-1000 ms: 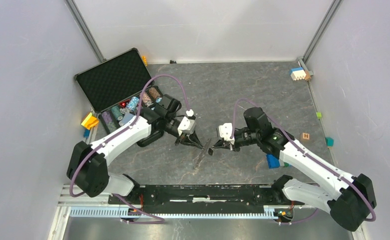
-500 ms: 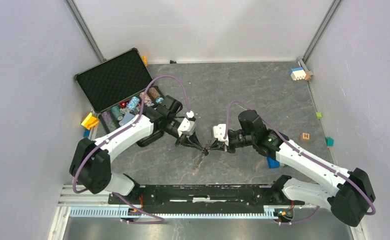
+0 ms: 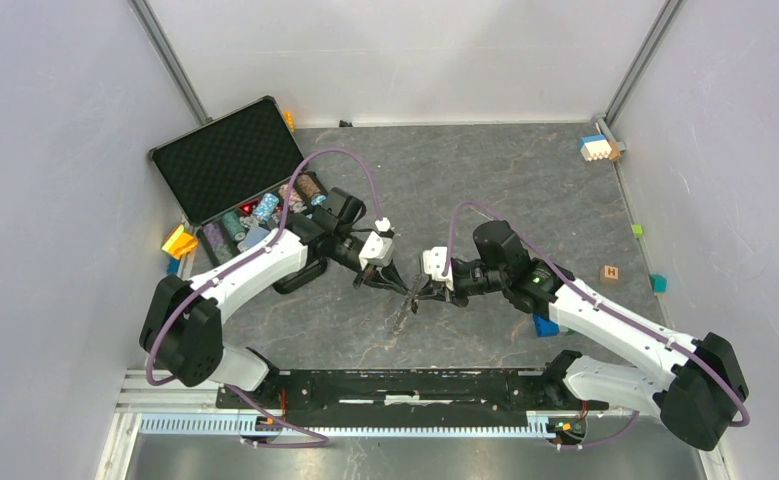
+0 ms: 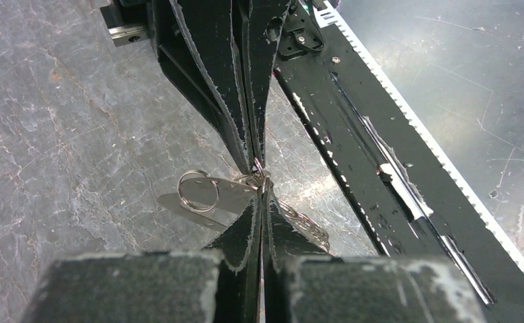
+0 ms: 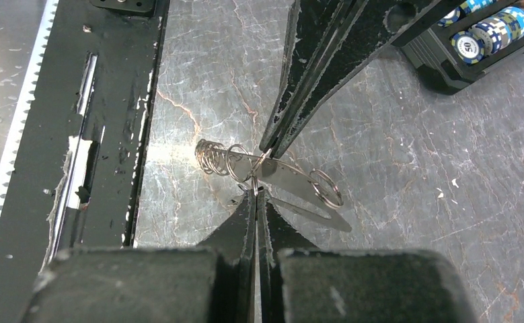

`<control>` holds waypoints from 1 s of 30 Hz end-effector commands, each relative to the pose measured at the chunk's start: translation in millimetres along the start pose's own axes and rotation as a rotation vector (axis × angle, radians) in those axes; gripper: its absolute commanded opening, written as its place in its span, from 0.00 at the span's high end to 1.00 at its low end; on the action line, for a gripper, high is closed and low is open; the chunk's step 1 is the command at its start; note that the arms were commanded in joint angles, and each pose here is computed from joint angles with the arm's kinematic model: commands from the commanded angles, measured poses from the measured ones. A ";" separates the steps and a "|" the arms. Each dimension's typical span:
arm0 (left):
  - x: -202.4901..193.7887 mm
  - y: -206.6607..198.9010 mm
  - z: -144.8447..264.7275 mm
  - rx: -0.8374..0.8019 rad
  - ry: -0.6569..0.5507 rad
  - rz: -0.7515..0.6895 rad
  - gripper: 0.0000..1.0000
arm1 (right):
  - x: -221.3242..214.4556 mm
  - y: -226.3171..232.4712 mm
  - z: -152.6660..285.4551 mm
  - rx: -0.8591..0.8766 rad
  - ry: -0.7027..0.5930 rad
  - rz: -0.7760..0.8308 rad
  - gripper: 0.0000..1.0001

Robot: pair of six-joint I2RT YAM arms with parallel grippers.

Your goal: Put the keys on the keyring

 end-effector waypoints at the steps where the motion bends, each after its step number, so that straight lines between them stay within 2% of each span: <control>1: 10.0 2.5 2.3 0.026 -0.022 -0.028 0.98 | 14.4 -6.8 -0.2 -0.032 -0.039 0.033 1.00; 16: 10.0 -0.4 3.9 0.037 -0.013 -0.024 0.98 | 13.5 -11.6 10.5 -0.138 0.012 0.079 1.00; 21: 14.6 8.1 2.7 0.144 0.011 0.064 0.98 | 19.4 -6.8 9.0 -0.071 -0.024 0.073 1.00; 26: 19.0 8.2 -0.3 0.162 0.025 0.118 0.98 | 19.1 -8.6 2.0 -0.028 -0.023 0.037 1.00; 30: 20.3 8.4 -3.2 0.200 0.056 0.152 0.98 | 20.4 -14.3 1.3 -0.072 -0.014 0.024 1.00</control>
Point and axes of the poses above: each gripper's point midway between its finger pads, its own z axis back along the fingers, its own y axis along the line the jaws close on, x = y × z, the point moved 9 cm from there along z, back along the fingers
